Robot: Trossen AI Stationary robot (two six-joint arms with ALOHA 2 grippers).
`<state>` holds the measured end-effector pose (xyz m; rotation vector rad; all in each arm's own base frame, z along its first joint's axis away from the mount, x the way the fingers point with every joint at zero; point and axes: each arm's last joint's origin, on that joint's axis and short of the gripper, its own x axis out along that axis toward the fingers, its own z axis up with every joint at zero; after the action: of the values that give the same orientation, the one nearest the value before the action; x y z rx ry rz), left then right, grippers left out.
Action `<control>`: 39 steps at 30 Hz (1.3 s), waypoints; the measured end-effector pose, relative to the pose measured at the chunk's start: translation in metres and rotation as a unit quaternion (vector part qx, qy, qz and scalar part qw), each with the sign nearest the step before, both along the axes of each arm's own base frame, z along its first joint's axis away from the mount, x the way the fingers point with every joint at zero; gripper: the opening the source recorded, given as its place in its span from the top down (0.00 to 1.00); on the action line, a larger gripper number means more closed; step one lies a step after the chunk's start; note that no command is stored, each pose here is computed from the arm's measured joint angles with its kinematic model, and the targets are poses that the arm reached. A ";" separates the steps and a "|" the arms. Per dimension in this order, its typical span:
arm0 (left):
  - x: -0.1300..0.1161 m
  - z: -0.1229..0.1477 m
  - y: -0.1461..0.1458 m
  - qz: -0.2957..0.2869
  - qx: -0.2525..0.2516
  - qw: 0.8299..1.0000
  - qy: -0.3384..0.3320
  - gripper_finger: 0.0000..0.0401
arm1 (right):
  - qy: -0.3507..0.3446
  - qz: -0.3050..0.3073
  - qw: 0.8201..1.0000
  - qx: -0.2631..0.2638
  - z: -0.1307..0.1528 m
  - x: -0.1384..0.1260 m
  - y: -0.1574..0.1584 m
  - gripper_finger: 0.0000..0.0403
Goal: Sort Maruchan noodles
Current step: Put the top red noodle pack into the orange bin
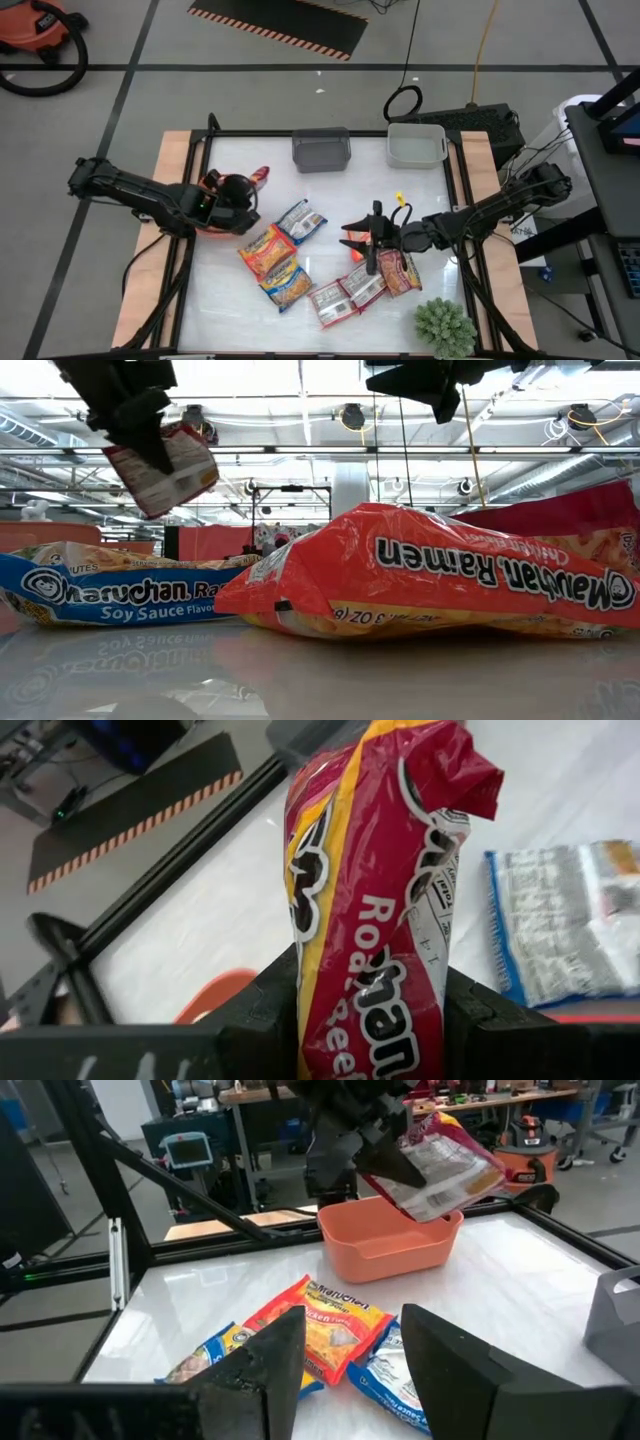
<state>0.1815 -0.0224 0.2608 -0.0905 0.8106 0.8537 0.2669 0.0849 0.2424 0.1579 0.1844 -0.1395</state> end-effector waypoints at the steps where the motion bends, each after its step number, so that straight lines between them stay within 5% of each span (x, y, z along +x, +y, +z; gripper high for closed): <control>1: -0.002 0.001 0.001 0.000 0.000 1.000 -0.001 0.67 | 0.000 0.000 1.000 0.000 0.000 0.000 0.000 0.60; 12: -0.034 0.022 0.006 -0.009 -0.023 0.999 0.049 0.67 | 0.000 -0.011 1.000 0.001 0.000 0.002 -0.006 0.60; 21: -0.047 0.040 0.004 0.023 -0.091 0.993 0.074 0.67 | 0.006 -0.008 1.000 -0.026 0.000 0.002 -0.008 0.60; 39: -0.052 0.016 0.003 0.127 -0.104 0.982 0.092 0.67 | 0.015 -0.007 0.999 -0.031 -0.002 0.002 -0.008 0.60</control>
<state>0.1296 -0.0195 0.2767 -0.3083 1.0762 1.0258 0.2688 0.0771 0.2402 0.0960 0.2086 -0.1611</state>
